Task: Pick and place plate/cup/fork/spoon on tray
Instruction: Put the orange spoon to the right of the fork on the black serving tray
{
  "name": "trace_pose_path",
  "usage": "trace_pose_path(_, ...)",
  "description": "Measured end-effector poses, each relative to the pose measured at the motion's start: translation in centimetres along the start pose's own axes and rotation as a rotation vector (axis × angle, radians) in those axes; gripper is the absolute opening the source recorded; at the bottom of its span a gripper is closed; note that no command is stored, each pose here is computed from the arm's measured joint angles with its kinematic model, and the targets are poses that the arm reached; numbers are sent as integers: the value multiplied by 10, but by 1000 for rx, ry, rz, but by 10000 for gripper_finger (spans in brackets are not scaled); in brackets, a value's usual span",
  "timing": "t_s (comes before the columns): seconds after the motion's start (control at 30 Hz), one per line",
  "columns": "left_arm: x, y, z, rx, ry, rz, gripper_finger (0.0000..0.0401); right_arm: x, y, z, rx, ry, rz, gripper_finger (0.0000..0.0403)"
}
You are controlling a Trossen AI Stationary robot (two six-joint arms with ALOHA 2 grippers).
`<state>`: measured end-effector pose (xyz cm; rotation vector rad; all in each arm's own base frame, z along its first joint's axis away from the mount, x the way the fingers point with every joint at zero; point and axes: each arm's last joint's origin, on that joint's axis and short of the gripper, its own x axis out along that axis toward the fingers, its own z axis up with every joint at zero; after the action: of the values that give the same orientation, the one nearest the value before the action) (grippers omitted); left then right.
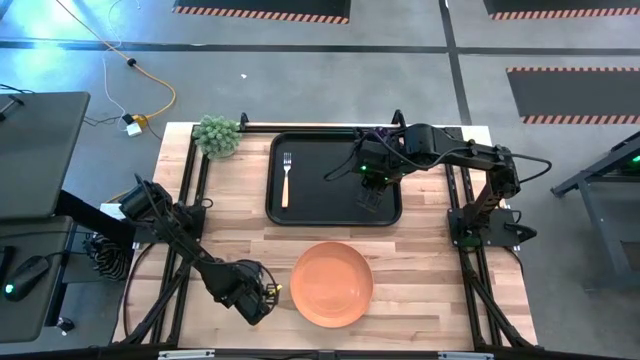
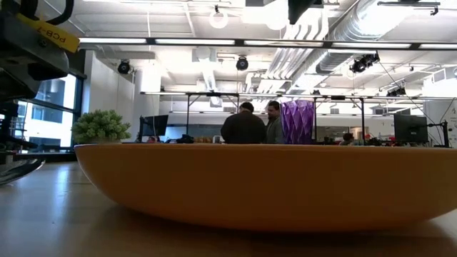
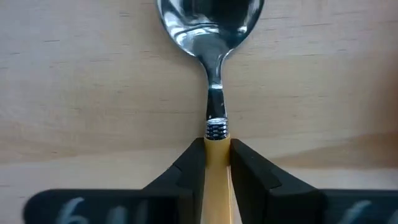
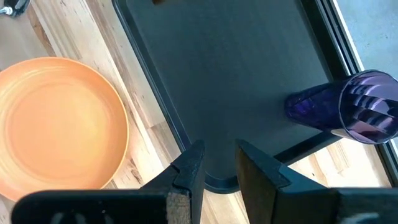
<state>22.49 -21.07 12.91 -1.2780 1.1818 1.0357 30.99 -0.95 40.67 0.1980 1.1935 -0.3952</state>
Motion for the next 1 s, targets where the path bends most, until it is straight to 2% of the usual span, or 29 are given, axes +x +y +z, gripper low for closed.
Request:
trace_pose_path(0.07, 0, 0, 0, 0, 0, 1, 35, 0, 0, 0, 0, 0, 0, 80)
trace_pose_path(0.23, -1, 0, 0, 1, 7, -10, 35, 0, 0, 0, 0, 0, 0, 80)
trace_pose_path(0.4, -15, -2, 0, 21, -13, -62, 35, 0, 0, 0, 0, -2, 1, 80)
trace_pose_path(0.63, -44, -8, 8, 10, -62, -201, 35, 0, 0, 1, 2, -8, 4, 80)
trace_pose_path(0.8, -62, -17, 26, 11, -82, -261, 36, 0, 0, 1, 5, -7, 4, 80)
trace_pose_path(1.0, -80, -33, 65, 53, -127, -283, 39, 0, 0, 1, 9, -8, 3, 80)
